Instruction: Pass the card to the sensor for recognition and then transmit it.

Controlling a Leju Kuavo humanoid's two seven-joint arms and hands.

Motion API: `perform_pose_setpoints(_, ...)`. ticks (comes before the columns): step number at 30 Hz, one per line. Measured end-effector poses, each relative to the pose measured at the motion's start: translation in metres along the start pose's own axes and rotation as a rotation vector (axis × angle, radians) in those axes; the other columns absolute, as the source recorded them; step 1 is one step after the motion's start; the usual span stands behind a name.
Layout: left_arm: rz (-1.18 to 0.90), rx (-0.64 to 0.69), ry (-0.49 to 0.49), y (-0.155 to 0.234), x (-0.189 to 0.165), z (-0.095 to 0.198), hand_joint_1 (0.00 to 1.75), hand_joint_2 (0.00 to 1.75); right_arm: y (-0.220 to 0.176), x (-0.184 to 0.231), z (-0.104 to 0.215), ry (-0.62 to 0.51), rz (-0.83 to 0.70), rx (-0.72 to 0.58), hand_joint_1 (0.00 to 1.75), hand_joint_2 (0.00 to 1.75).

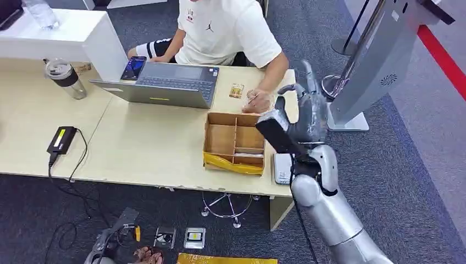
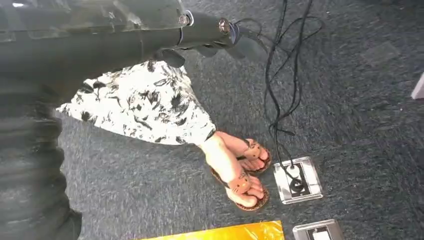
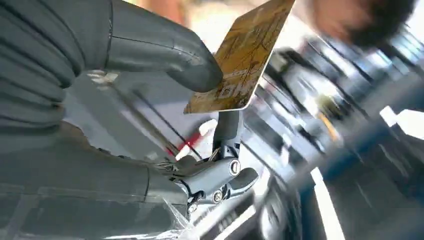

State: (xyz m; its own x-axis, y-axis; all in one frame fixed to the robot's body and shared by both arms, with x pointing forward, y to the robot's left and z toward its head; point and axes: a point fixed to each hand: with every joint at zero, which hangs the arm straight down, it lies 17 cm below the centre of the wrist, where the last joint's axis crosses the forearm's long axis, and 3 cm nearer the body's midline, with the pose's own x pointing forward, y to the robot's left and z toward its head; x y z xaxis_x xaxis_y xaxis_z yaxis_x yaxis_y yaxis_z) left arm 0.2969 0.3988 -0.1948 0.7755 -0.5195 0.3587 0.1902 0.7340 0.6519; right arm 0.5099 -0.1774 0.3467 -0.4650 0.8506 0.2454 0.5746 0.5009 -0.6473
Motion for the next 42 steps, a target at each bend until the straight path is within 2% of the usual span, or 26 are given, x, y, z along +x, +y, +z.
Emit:
perform_pose_setpoints(5,0.009,-0.016,-0.022,-0.005,0.007,0.002,0.00,1.75,-0.131,0.033,-0.040,-0.102,-0.096,-0.391,1.75,1.75)
perform_pose_setpoints(8,0.024,-0.018,-0.038,-0.007,0.016,0.002,0.00,1.75,-0.181,0.061,-0.046,-0.172,-0.133,-0.514,1.75,1.75)
perform_pose_setpoints(11,0.045,-0.017,-0.047,-0.007,0.021,0.002,0.00,1.75,-0.208,0.087,-0.051,-0.235,-0.162,-0.572,1.75,1.75)
perform_pose_setpoints(13,0.049,-0.013,-0.054,-0.006,0.025,0.002,0.00,1.75,-0.195,0.102,-0.068,-0.256,-0.155,-0.503,1.75,1.75)
perform_pose_setpoints(16,0.056,-0.007,-0.068,-0.005,0.035,0.001,0.00,1.75,-0.147,0.115,-0.102,-0.265,-0.140,-0.365,1.75,1.75)
perform_pose_setpoints(19,0.043,-0.007,-0.080,-0.005,0.041,0.002,0.00,1.75,-0.076,0.111,-0.131,-0.212,-0.077,-0.190,1.75,1.75)
perform_pose_setpoints(22,0.040,-0.005,-0.085,-0.005,0.050,0.002,0.00,1.75,-0.010,0.111,-0.139,-0.193,0.001,-0.019,1.75,1.75)
perform_pose_setpoints(24,0.038,-0.004,-0.083,-0.005,0.054,0.002,0.00,1.75,0.036,0.103,-0.132,-0.159,0.045,0.124,1.75,1.75)
perform_pose_setpoints(27,0.033,-0.004,-0.077,-0.006,0.055,0.003,0.00,1.75,0.077,0.095,-0.119,-0.143,0.132,0.265,1.75,1.75)
perform_pose_setpoints(34,0.021,-0.003,-0.075,-0.007,0.059,0.003,0.00,1.75,0.127,0.073,-0.091,-0.140,0.264,0.443,1.75,1.75)
perform_pose_setpoints(35,0.021,-0.002,-0.074,-0.007,0.059,0.003,0.00,1.75,0.132,0.071,-0.088,-0.144,0.281,0.460,0.00,1.75)
perform_pose_setpoints(42,0.022,-0.005,-0.071,-0.008,0.060,0.004,0.00,1.75,0.155,0.057,-0.065,-0.155,0.367,0.541,0.00,1.75)
